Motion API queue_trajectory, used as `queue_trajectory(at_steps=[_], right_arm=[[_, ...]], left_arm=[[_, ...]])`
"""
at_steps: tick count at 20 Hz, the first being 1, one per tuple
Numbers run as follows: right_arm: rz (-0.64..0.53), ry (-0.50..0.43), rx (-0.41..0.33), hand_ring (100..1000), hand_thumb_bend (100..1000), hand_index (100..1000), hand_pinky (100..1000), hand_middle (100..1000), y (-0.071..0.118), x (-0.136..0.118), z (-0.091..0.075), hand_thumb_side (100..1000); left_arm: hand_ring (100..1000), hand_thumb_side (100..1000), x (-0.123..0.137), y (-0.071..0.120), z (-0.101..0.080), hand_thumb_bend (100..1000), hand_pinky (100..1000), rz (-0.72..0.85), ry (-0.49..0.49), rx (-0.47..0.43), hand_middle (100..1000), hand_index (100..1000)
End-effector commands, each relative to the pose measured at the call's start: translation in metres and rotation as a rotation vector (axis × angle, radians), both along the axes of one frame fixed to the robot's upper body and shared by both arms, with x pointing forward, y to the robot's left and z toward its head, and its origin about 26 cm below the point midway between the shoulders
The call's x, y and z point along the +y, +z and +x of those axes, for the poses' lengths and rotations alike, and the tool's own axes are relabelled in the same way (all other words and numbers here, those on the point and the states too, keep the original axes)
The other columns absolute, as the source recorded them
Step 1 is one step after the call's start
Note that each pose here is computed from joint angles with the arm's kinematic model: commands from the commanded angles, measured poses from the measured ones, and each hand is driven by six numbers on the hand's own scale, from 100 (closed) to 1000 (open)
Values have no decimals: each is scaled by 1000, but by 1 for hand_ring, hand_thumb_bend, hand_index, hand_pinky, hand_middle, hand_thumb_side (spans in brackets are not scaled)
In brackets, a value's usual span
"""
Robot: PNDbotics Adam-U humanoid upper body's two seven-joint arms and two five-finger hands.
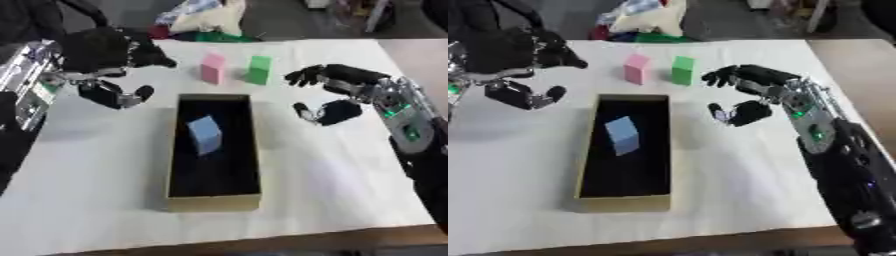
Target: Pick up objects on the table and place them in the box.
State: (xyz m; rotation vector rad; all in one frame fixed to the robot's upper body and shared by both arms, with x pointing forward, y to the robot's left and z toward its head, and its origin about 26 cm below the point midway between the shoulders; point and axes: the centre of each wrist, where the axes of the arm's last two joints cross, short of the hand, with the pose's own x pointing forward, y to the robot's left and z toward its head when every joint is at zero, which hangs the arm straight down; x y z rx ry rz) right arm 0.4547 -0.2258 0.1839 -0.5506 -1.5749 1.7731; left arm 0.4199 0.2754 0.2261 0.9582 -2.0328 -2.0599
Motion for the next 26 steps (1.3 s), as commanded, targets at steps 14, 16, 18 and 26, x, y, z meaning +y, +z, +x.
queue_trajectory(at_steps=[14, 16, 18, 26], right_arm=[[104, -390, -82, 880, 420, 1000, 845, 917, 24, -13, 43, 576], [108, -438, -86, 878, 418, 1000, 840, 910, 19, -13, 46, 574], [111, -479, -94, 877, 418, 1000, 839, 908, 15, -14, 48, 574], [118, -563, -115, 866, 407, 1000, 825, 892, 0, -18, 51, 589]], left_arm=[[722, 627, -11, -4, -23, 100, 849, -314, -57, 63, 670, 923], [721, 640, -16, -2, -26, 100, 850, -325, -75, 80, 667, 923], [720, 645, -19, 0, -30, 100, 850, -334, -92, 98, 666, 923], [717, 676, -22, 6, -40, 100, 851, -364, -131, 175, 658, 922]])
